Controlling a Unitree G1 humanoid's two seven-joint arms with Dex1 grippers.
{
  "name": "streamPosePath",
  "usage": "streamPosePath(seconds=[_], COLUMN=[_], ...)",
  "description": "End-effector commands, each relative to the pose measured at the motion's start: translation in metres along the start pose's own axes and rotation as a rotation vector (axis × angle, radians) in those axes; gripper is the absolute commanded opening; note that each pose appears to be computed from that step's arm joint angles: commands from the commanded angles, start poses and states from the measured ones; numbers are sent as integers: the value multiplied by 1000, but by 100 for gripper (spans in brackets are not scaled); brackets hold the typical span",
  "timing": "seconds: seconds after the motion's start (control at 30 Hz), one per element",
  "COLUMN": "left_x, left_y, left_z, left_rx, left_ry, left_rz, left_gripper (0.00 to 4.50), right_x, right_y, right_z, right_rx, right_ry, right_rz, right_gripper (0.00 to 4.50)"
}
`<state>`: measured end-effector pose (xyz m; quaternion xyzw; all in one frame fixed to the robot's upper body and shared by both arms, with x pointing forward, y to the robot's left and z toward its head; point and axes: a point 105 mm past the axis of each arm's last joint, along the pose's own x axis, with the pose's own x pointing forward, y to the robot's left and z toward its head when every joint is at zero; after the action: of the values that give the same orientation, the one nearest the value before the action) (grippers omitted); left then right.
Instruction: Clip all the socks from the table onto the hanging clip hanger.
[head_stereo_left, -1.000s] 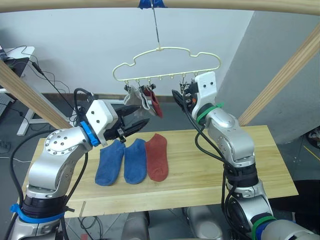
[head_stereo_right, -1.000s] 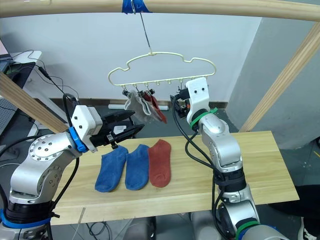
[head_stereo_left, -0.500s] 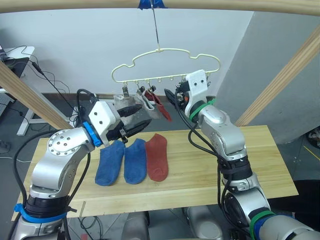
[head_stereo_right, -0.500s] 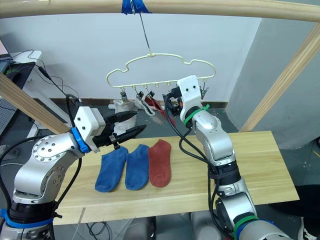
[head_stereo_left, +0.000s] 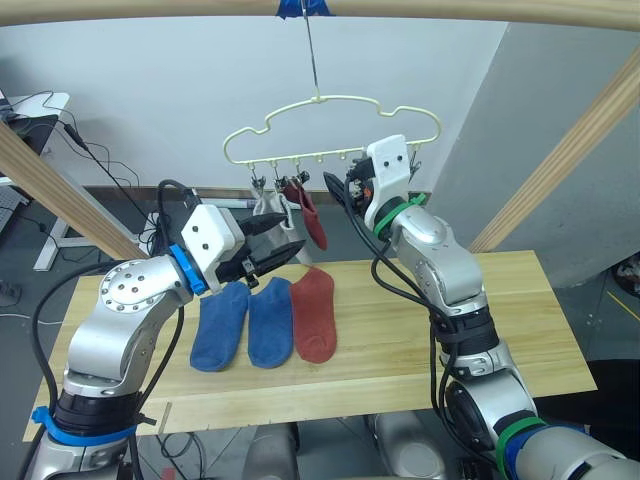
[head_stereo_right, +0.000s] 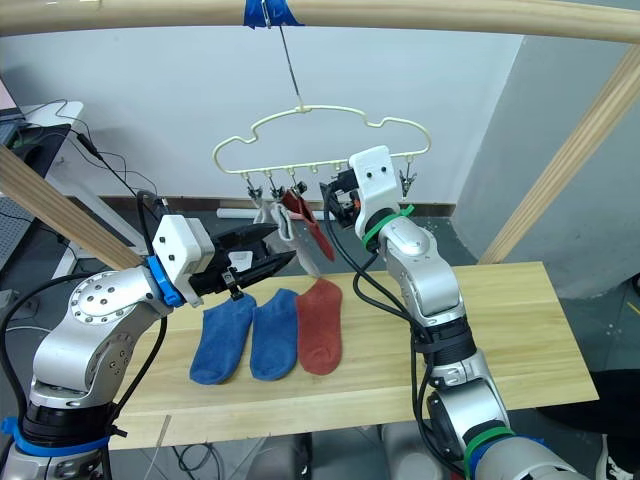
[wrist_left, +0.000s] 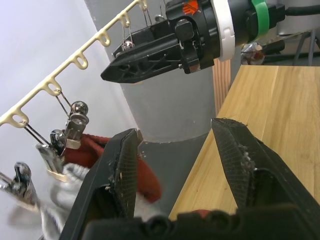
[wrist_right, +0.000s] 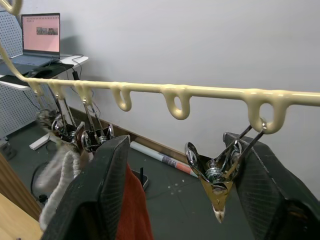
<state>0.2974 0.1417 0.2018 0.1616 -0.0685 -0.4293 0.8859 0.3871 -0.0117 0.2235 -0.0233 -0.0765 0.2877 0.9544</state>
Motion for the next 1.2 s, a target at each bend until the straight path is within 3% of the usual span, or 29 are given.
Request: streamPosePath(seconds=[0.03, 0.17, 0.23, 0.4, 0.6, 0.77, 0.97, 1.07, 1.2], left_x=[0, 1, 2, 9, 20, 33, 49, 51, 63], left_y=[-2, -3, -5, -20, -34, -37, -48, -40, -42], left_z=[6, 3, 2, -15, -58, -101, -142, -161, -171], left_rx=[23, 19, 16, -19, -110, -279, -385, -392, -388], left_ry=[-25, -23, -20, 28, 144, 243, 358, 421, 453], left_rz=[-3, -1, -1, -6, 46, 164, 241, 323, 321], left_gripper=[260, 260, 260, 260, 260, 397, 399, 399, 399], right_x=[1, 1, 1, 1, 2, 1, 0, -1, -2], right_y=[4, 3, 3, 3, 4, 4, 6, 6, 7], right_z=[18, 18, 18, 19, 19, 18, 18, 18, 17], right_rx=[-10, -9, -9, -10, -11, -14, -17, -17, -15], right_ry=[-69, -72, -73, -75, -78, -77, -75, -75, -72], right_rz=[13, 9, 8, 11, 19, 20, 23, 24, 28], right_gripper=[186, 50, 16, 15, 15, 15, 15, 15, 15])
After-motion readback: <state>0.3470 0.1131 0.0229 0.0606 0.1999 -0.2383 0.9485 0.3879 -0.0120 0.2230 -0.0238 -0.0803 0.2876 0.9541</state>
